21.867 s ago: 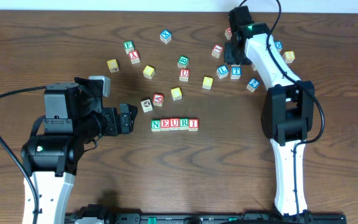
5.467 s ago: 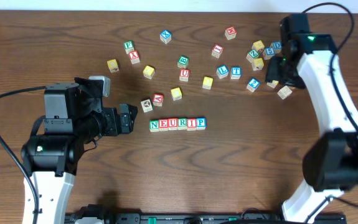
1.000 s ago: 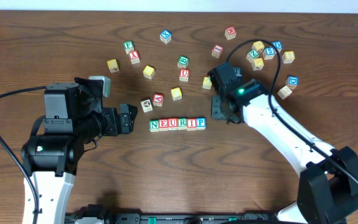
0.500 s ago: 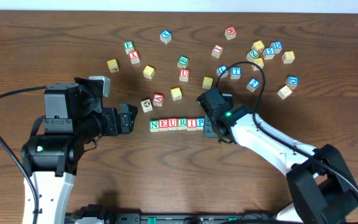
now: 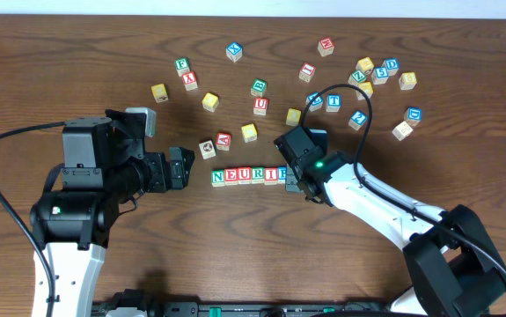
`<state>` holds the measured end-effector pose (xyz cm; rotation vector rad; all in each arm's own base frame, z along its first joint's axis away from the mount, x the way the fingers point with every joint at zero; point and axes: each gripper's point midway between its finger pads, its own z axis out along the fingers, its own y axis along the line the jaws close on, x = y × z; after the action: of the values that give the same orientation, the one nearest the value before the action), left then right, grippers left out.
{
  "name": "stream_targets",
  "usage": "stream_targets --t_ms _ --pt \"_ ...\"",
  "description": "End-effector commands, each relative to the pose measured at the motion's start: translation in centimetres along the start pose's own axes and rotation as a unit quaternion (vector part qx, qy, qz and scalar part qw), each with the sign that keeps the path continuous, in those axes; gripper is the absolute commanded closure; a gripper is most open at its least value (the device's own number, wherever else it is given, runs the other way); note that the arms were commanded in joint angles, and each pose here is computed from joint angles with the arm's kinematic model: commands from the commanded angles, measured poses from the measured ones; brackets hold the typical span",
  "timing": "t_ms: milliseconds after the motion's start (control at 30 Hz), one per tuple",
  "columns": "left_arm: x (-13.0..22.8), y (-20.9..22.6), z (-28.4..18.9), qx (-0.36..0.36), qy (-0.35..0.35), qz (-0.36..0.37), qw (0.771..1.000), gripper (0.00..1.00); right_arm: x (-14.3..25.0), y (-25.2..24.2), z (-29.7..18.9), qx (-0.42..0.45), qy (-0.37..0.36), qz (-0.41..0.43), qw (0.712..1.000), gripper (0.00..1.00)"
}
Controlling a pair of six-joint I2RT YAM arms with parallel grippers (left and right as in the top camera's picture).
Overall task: Spell out NEURIPS
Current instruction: 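Carry the S block to the right of the P block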
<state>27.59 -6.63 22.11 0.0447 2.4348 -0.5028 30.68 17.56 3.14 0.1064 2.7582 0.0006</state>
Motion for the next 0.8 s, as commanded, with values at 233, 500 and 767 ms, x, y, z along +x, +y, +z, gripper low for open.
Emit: stream_targets --t_ms 233,500,767 --pt "-0.5 -0.2 -0.5 0.004 -0.010 0.006 1.000 0.02 0.1 -0.1 1.6 0.012 -0.001 0.001 1.000 0.74" --pt "-0.5 -0.2 -0.5 0.004 -0.010 0.007 1.000 0.02 -0.1 -0.1 1.7 0.012 -0.006 0.002 1.000 0.73" --pt "-0.5 -0.2 -0.5 0.004 -0.010 0.007 1.000 0.02 -0.6 0.2 1.7 0.006 -0.015 0.005 1.000 0.73"
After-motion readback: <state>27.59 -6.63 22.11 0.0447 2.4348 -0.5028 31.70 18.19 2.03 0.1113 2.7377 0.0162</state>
